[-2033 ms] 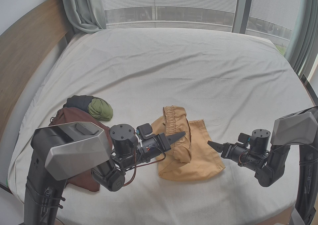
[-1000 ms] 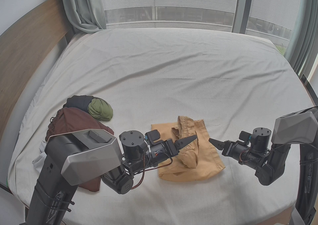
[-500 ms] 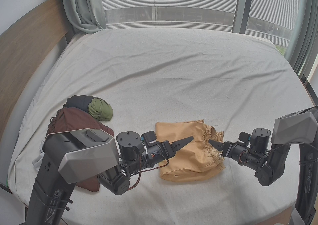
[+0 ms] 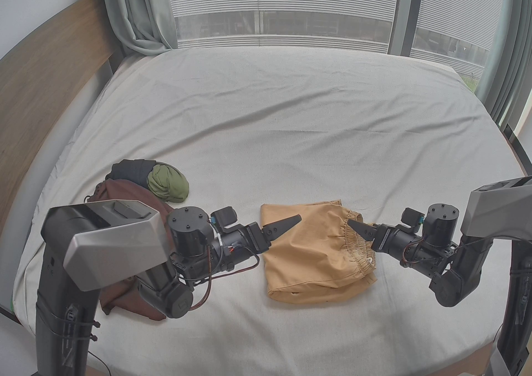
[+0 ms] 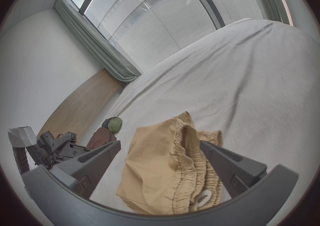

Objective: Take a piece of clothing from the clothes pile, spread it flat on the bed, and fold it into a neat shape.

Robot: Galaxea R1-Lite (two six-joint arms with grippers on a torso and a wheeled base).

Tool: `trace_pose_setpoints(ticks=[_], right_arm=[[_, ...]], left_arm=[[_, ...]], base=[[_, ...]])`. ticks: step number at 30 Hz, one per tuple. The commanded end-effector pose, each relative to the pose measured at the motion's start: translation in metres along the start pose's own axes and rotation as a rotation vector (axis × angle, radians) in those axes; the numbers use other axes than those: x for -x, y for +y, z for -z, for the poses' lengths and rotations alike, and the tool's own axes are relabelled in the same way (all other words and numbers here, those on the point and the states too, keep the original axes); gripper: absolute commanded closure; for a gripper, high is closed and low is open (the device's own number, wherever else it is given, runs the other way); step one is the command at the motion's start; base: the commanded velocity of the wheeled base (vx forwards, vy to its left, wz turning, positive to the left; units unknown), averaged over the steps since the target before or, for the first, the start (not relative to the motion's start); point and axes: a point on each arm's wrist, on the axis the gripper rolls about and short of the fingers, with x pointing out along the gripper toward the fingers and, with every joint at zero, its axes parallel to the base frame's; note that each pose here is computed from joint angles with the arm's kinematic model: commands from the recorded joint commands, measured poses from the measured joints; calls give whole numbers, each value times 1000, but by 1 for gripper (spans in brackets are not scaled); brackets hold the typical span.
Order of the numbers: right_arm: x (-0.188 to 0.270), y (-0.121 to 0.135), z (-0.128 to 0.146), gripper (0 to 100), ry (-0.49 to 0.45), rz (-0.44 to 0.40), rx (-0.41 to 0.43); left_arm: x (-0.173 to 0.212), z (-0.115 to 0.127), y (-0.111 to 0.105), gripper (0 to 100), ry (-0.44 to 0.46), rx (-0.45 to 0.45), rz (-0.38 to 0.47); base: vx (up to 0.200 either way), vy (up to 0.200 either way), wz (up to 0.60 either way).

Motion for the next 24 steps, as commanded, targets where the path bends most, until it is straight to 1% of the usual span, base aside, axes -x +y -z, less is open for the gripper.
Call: trace_pose_setpoints(ticks=[1, 5, 8, 11, 14, 15, 20, 24], right_arm=[[3, 14, -11, 0, -35, -40, 15], [-4, 12, -13, 0, -49, -44, 19], [-16, 3, -2, 0, -28, -33, 5], [-28, -5, 11, 0, -1, -23, -5], [-35, -4, 19, 0, 16, -33, -3], [-39, -3, 20, 0, 14, -35, 0], [-53, -8, 27, 0, 0, -18, 2], [-59, -13, 30, 0, -3, -17, 0]], left_arm=[[21, -17, -7, 0, -26, -3, -21], [45, -27, -11, 0, -27, -14, -49], [66, -36, -15, 0, -13, -26, -48], [87, -44, -9, 0, -7, -43, -68], [103, -45, 0, 0, 0, -76, -106], [109, -45, 4, 0, 4, -101, -124], [119, -47, 13, 0, -2, -130, -159], [118, -47, 9, 0, 1, -140, -149]], base=[[0, 0, 0], [0, 0, 0], [0, 0, 0], [0, 0, 0], [0, 0, 0], [0, 0, 0], [0, 0, 0], [0, 0, 0]])
